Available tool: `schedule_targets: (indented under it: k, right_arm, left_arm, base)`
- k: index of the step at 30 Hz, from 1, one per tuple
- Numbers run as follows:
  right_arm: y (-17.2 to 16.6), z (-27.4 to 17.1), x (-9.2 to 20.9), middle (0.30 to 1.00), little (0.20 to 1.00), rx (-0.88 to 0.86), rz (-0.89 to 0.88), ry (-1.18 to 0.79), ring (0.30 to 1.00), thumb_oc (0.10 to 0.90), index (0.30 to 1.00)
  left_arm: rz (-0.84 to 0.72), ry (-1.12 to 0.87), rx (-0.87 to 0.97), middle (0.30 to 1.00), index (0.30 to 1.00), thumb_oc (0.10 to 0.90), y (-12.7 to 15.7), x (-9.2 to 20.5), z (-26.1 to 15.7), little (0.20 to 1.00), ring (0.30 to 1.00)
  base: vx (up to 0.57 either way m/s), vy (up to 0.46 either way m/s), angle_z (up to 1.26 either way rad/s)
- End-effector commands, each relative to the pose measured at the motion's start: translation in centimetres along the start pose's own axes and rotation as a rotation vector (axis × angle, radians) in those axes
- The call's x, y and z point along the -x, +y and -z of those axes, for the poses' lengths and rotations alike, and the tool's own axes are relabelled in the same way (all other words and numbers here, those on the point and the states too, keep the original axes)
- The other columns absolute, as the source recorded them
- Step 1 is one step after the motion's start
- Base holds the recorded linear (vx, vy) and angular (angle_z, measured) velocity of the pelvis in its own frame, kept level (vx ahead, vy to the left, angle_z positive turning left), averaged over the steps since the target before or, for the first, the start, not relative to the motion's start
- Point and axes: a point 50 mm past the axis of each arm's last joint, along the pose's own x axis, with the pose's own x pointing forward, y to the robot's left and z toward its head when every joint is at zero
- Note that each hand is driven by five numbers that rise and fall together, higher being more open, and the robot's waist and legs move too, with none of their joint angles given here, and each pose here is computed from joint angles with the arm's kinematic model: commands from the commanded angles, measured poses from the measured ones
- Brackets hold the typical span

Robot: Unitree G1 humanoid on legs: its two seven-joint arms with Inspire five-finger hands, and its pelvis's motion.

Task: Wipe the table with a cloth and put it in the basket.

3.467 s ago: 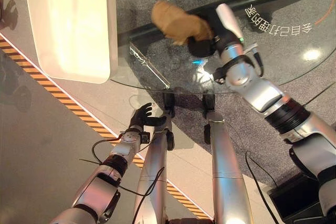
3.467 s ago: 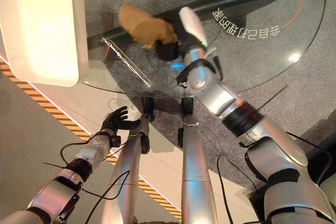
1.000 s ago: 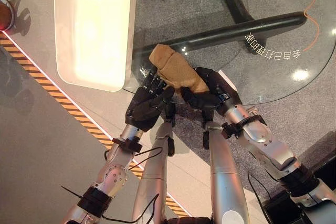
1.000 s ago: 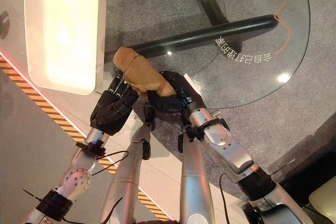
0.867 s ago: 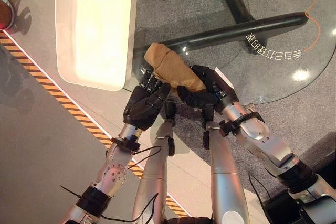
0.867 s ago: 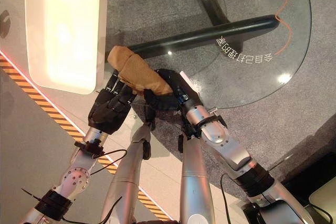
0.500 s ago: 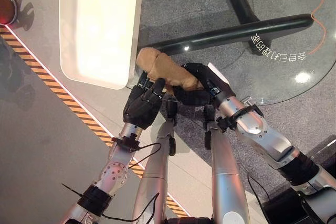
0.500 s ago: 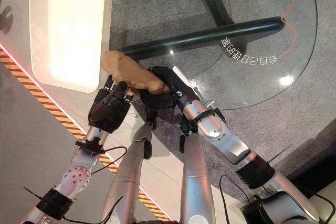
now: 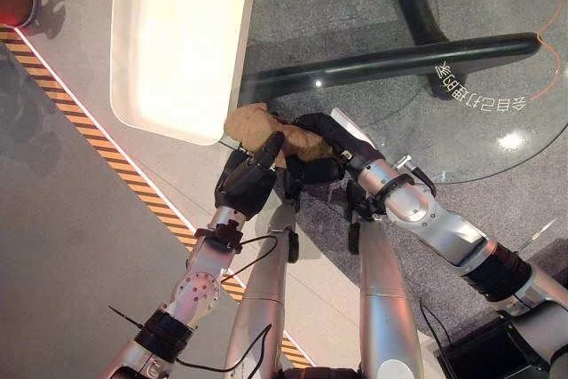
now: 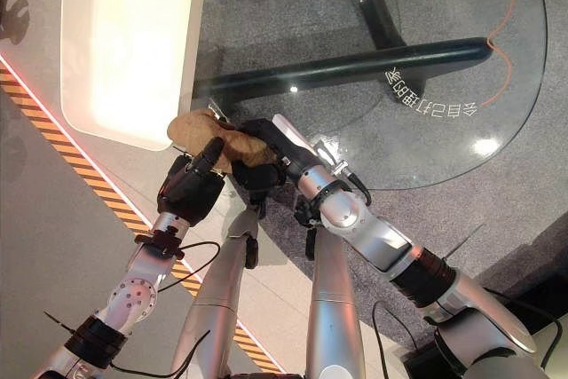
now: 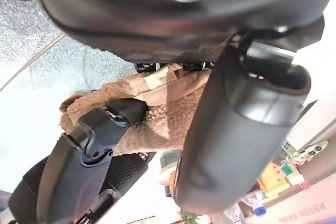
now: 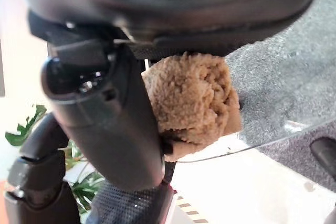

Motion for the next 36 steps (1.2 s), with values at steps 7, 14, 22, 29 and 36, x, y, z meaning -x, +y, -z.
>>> schedule_targets:
  k: [7,14,22,29,36]
  right_arm:
    - [1.7,-6.6,-0.3,0.3,0.2,0.012,-0.097,-0.309,0.3,0.1,0.3]
    - [1.8,-6.8,-0.4,0.3,0.2,0.002,-0.099,-0.309,0.3,0.1,0.3]
    - [1.6,-6.4,-0.4,0.3,0.2,-0.008,-0.08,-0.291,0.3,0.1,0.3]
    - [1.4,-6.2,-0.4,0.3,0.2,-0.01,-0.073,-0.279,0.3,0.1,0.3]
    - [1.3,-5.9,-0.3,0.3,0.2,-0.014,-0.056,-0.267,0.3,0.1,0.3]
  left_arm:
    - [0.319,-0.074,0.073,0.9,0.9,0.8,-6.0,-1.0,-0.4,0.9,0.9]
    - [0.343,-0.11,0.099,0.3,0.3,0.1,-6.3,-1.1,-0.6,0.2,0.3]
    - [0.341,-0.143,0.138,0.3,0.3,0.1,-5.9,-1.2,-1.0,0.2,0.3]
    - [0.345,-0.165,0.143,0.3,0.3,0.1,-5.9,-1.2,-1.3,0.2,0.3]
    - [0.345,-0.172,0.154,0.3,0.3,0.1,-5.9,-1.1,-1.3,0.2,0.3]
  base:
    - [0.0,0.0,0.0]
    - [0.0,0.0,0.0]
    - [0.0,0.0,0.0]
    - [0.01,-0.004,0.04]
    - [0.0,0.0,0.0]
